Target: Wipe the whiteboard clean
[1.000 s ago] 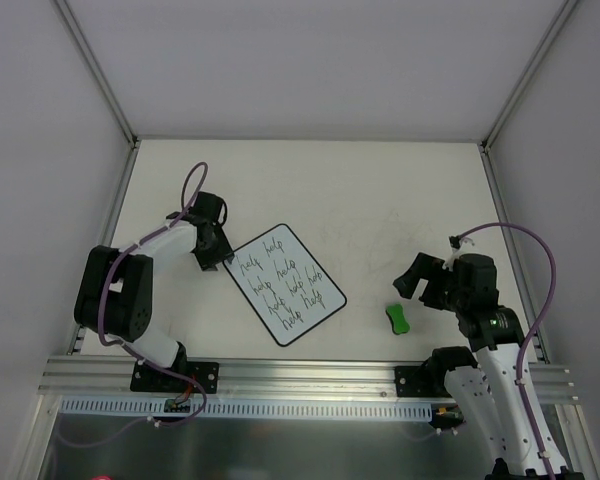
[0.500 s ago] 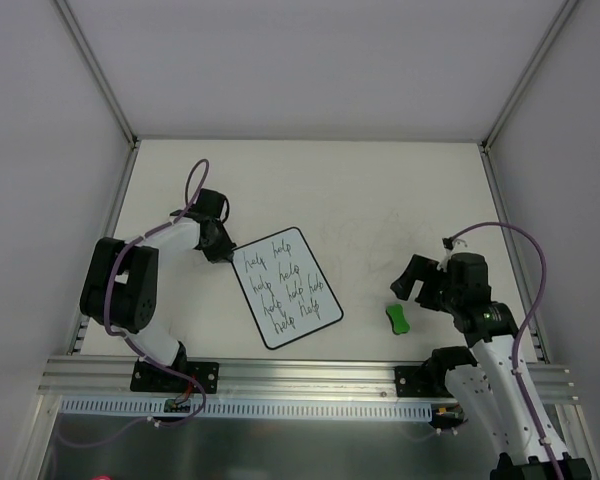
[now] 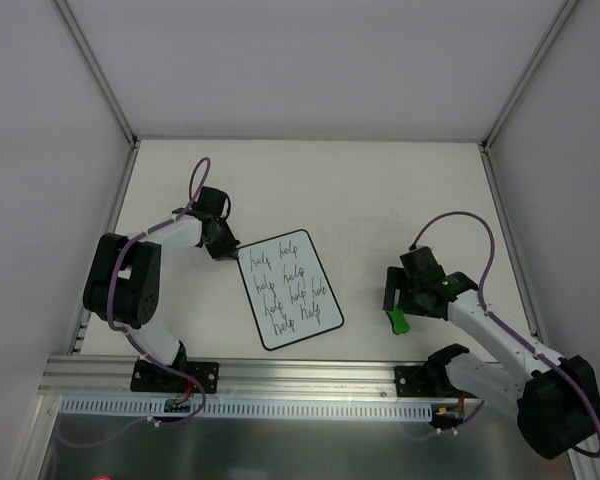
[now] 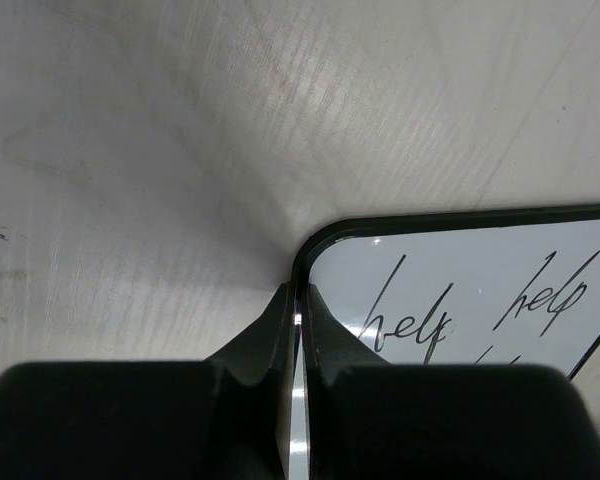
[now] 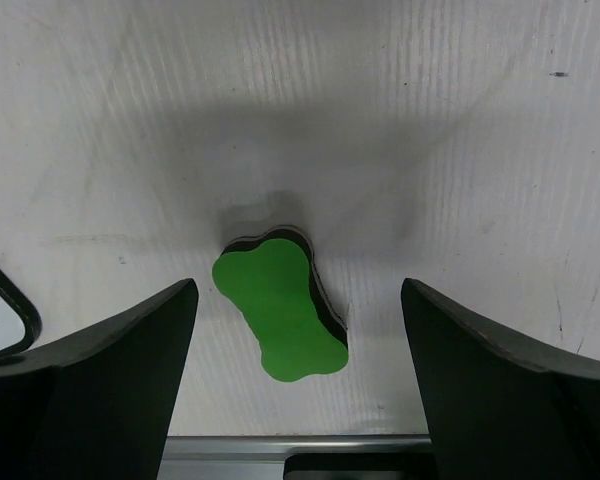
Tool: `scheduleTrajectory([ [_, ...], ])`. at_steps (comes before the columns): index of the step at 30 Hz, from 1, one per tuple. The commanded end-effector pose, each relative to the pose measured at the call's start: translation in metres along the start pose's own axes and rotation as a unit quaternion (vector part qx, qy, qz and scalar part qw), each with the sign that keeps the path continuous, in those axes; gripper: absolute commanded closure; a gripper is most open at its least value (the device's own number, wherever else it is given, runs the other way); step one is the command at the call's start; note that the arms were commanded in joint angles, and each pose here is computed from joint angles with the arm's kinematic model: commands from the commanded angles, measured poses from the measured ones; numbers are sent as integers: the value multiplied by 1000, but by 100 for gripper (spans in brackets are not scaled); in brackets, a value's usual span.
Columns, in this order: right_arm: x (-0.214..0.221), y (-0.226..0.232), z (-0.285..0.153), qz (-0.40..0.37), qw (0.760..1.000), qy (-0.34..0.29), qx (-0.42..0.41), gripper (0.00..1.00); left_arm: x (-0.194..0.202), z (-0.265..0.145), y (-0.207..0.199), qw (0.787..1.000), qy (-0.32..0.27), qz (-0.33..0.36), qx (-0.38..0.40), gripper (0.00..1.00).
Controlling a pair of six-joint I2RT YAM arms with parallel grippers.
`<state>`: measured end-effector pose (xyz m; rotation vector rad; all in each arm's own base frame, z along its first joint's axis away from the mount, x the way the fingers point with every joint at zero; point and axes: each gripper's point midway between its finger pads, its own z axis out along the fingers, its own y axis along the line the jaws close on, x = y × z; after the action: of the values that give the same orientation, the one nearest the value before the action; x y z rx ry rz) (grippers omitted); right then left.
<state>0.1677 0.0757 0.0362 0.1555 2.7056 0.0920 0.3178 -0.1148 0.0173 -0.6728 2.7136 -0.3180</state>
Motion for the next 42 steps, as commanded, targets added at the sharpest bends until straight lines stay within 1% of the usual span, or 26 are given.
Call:
scheduleTrajectory([
  [1, -23, 9, -4, 9, 999, -36, 8, 14, 14, 9, 21, 999, 28, 3, -40, 100],
  [2, -21, 11, -3, 2, 999, -32, 9, 18, 14, 9, 23, 999, 27, 5, -42, 100],
  [4, -19, 15, -3, -8, 1000, -28, 6, 21, 15, 9, 24, 999, 26, 6, -44, 100],
  [9, -11, 19, -2, -18, 1000, -24, 7, 27, 14, 6, 23, 999, 24, 10, -39, 100],
  [10, -7, 17, 0, -17, 1000, -19, 11, 27, 13, 3, 21, 999, 19, 13, -35, 99],
  [13, 0, 15, 3, -18, 1000, -11, 16, 28, 11, -5, 20, 999, 8, 14, -27, 89],
  [14, 1, 15, 4, -17, 1000, -10, 17, 29, 13, -6, 23, 999, 9, 14, -29, 89],
  [16, 1, 13, 5, -18, 1000, -11, 21, 31, 13, -10, 21, 1000, 3, 14, -24, 87],
  [18, 0, 11, 6, -19, 999, -15, 27, 35, 15, -10, 25, 1000, 4, 14, -26, 87],
  [19, 0, 9, 7, -23, 999, -15, 31, 38, 17, -10, 26, 999, 5, 15, -27, 87],
  [24, 0, 13, 11, -30, 999, -8, 27, 46, 19, -10, 28, 999, 8, 19, -28, 87],
  [30, 9, 14, 16, -36, 999, 10, 26, 46, 19, -9, 30, 999, 8, 21, -32, 87],
  [33, 12, 13, 17, -35, 999, 12, 27, 48, 18, -9, 29, 999, 6, 23, -31, 87],
  [39, 18, 14, 16, -35, 999, 15, 20, 48, 20, -5, 31, 999, 12, 25, -37, 88],
  [42, 22, 13, 15, -35, 999, 21, 23, 43, 21, -3, 33, 999, 14, 25, -40, 88],
])
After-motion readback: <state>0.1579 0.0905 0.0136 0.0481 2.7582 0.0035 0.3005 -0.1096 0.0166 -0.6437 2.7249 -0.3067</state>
